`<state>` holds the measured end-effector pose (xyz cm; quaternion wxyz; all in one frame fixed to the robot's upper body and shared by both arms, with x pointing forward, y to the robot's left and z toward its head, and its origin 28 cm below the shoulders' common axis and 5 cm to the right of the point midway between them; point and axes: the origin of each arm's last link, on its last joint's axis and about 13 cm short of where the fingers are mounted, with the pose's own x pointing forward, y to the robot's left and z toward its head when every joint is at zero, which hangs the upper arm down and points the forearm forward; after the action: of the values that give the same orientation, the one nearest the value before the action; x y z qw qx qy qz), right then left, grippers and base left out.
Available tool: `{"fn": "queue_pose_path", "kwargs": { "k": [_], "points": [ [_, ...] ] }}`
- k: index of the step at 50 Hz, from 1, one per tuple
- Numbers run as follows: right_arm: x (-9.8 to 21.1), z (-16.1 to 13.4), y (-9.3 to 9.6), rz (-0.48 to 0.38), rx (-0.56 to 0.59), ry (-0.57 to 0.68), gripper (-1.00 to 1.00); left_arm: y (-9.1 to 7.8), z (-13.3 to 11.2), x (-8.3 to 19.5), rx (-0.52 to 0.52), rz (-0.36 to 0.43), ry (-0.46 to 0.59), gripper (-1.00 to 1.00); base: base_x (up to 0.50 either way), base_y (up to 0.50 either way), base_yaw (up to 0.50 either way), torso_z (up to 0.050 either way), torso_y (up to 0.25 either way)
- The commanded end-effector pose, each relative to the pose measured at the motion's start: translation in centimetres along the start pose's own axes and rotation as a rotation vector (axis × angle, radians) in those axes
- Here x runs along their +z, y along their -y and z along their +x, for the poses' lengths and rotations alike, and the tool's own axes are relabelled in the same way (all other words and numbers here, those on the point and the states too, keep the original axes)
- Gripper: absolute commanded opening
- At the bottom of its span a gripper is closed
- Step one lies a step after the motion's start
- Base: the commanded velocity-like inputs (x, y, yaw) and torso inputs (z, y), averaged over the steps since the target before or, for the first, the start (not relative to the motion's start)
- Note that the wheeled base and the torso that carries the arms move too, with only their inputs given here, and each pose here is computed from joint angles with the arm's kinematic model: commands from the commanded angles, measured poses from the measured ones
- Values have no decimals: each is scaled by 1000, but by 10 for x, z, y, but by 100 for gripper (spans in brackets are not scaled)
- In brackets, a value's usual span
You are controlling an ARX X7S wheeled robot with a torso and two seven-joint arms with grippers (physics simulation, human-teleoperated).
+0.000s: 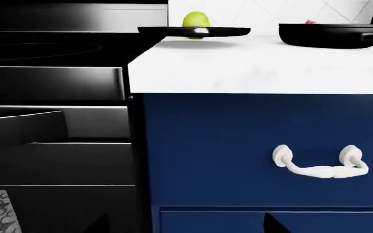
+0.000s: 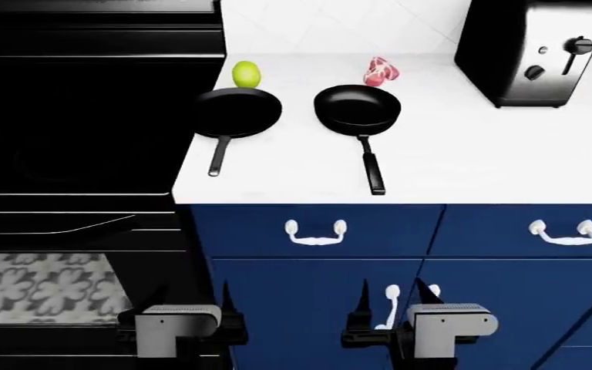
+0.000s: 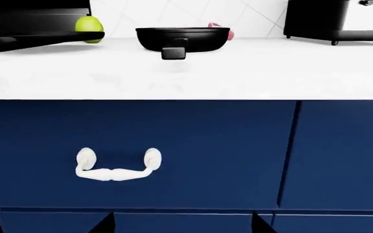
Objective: Place both pans onto different burners. Then place the lemon and the lamb chop on different pans.
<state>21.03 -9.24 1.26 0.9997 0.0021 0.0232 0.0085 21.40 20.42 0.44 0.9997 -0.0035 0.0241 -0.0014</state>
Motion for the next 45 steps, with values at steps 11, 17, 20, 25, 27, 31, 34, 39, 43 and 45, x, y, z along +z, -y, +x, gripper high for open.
{"fn": "queue_pose_path", "kwargs": {
  "k": [11, 17, 20, 25, 27, 31, 34, 39, 43, 45],
  "points": [
    [43, -2, 6, -71, 3, -47, 100, -15, 3, 53, -7, -52, -57, 100, 0, -45, 0, 0, 0],
    [108, -13, 14, -95, 41, -18, 100, -31, -10, 127, -59, -28, -43, 100, 0, 0, 0, 0, 0],
    [139, -18, 16, -105, 58, -12, 100, -35, -18, 161, -81, -11, -28, 100, 0, 0, 0, 0, 0],
    [179, -20, 20, -114, 71, 7, 100, -41, -21, 202, -69, 54, 49, 100, 0, 0, 0, 0, 0],
    [191, -20, 21, -126, 60, 26, 100, -42, -21, 212, -61, 67, 72, 100, 0, 0, 0, 0, 0],
    [207, -20, 23, -133, 52, 79, 100, -42, -22, 223, -58, 102, 110, 100, 309, 0, 0, 0, 0],
    [214, -20, 23, -134, 47, 91, 100, -42, -23, 229, -59, 125, 133, 100, 500, 0, 0, 0, 0],
    [219, -23, 22, -139, 46, 100, 100, -41, -24, 234, -54, 142, 155, 100, 500, 0, 0, 0, 0],
    [224, -27, 21, -142, 48, 113, 100, -41, -26, 236, -51, 143, 168, 100, 500, 0, 0, 0, 0],
    [224, -28, 21, -143, 51, 114, 100, -41, -26, 236, -53, 142, 169, 100, 500, 0, 0, 0, 0]
  ]
}}
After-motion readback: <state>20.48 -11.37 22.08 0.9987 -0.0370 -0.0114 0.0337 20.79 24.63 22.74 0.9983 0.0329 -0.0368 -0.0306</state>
